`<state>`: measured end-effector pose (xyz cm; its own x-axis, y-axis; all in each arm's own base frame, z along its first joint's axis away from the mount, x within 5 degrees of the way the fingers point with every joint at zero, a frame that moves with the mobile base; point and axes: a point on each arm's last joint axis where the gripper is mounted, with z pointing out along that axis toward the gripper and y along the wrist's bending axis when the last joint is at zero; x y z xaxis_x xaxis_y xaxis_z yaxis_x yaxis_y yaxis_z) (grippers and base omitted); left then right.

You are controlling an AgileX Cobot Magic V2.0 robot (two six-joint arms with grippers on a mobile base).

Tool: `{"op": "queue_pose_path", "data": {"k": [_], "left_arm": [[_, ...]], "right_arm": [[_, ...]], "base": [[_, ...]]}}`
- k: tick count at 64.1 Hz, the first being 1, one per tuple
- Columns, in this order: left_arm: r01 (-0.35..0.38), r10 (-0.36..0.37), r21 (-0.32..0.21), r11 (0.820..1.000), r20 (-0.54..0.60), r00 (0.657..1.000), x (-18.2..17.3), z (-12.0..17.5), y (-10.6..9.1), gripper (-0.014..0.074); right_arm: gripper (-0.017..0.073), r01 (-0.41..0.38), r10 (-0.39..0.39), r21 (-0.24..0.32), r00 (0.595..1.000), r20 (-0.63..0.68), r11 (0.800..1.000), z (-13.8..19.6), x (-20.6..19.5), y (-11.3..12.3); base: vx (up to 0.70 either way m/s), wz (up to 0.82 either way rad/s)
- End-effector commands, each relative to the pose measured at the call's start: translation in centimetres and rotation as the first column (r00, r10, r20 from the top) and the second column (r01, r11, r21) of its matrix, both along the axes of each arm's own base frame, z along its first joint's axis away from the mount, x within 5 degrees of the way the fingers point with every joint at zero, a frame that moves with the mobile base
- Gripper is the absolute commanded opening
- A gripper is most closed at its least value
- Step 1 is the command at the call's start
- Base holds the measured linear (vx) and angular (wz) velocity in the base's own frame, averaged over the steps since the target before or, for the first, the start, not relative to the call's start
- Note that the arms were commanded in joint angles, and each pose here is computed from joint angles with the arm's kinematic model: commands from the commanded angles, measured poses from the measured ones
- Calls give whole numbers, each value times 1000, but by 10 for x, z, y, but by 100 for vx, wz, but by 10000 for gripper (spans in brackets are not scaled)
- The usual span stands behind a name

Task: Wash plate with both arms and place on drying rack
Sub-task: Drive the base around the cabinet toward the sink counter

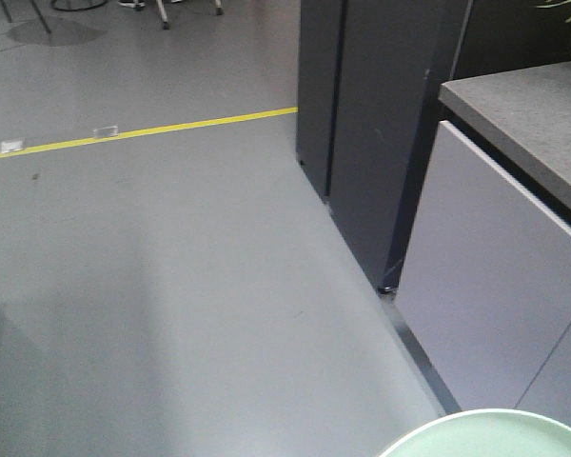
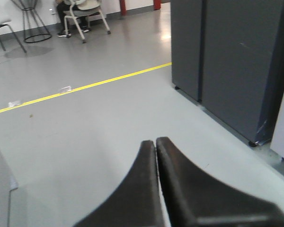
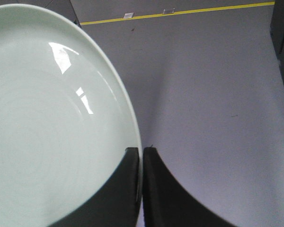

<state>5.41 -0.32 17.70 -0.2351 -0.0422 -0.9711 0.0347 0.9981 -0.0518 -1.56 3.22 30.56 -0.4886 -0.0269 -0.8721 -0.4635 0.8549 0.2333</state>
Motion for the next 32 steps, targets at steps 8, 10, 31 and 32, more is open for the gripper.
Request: {"op": "queue_pose_path", "data": {"k": [8,10,31,32], "left_arm": [[4,-3,-13,1000,109,994,0,16,0,-6],[4,-3,-13,1000,109,994,0,16,0,-6],[4,-3,-13,1000,109,994,0,16,0,-6],[4,-3,-13,1000,109,994,0,16,0,-6]], "right_arm": [[-4,17,-20,49,998,60,999,12,4,1],[-4,17,-20,49,998,60,999,12,4,1],[-4,17,-20,49,998,60,999,12,4,1],[-4,17,-20,49,998,60,999,12,4,1]], "base": [[12,-33],[11,-34],[9,-35],[9,-33]]}}
